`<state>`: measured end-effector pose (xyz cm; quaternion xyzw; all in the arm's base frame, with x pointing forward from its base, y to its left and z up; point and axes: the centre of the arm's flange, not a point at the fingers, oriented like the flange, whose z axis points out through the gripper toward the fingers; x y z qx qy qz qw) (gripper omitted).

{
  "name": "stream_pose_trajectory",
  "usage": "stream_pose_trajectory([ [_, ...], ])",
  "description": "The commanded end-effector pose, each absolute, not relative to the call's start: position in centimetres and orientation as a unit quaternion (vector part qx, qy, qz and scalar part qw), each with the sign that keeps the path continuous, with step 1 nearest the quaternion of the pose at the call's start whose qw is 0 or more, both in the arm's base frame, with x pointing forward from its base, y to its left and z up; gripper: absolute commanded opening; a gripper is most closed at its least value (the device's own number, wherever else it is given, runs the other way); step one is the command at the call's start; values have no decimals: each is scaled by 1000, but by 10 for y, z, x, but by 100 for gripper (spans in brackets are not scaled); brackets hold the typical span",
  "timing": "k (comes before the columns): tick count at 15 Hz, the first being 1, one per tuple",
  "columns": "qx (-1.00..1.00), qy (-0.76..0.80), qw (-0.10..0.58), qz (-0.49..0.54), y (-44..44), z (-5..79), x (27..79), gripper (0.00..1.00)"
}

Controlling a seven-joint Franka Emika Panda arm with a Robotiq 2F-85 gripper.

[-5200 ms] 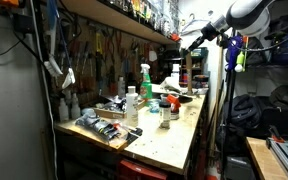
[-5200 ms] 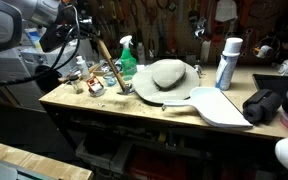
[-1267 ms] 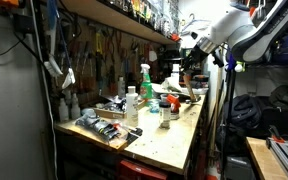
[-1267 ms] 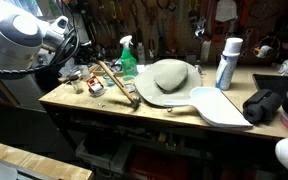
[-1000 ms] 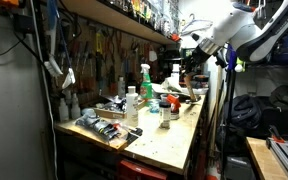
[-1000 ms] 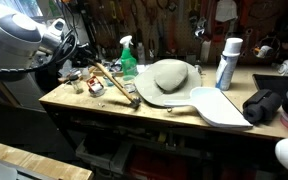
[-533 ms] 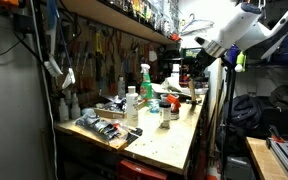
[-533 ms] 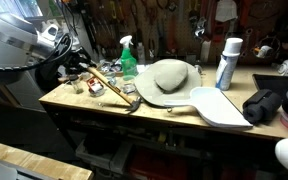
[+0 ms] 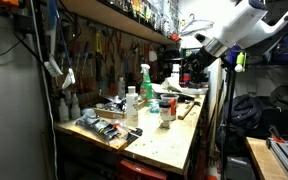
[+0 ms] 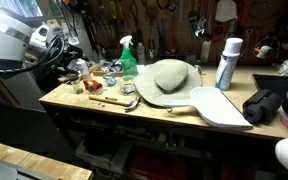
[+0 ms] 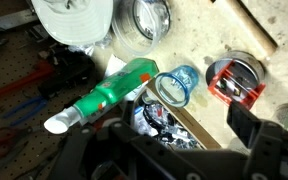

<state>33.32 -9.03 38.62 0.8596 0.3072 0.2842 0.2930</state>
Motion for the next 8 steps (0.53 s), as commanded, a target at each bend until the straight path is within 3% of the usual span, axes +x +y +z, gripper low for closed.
stream_pose_trajectory([
  [1, 859, 297, 294, 297, -69, 385, 315, 100],
  [3, 866, 292, 276, 299, -78, 397, 318, 100],
  [6, 873, 300, 180, 340, -119, 434, 312, 100],
  [7, 867, 294, 225, 334, -93, 403, 320, 100],
  [8, 868, 291, 208, 344, -104, 409, 314, 100],
])
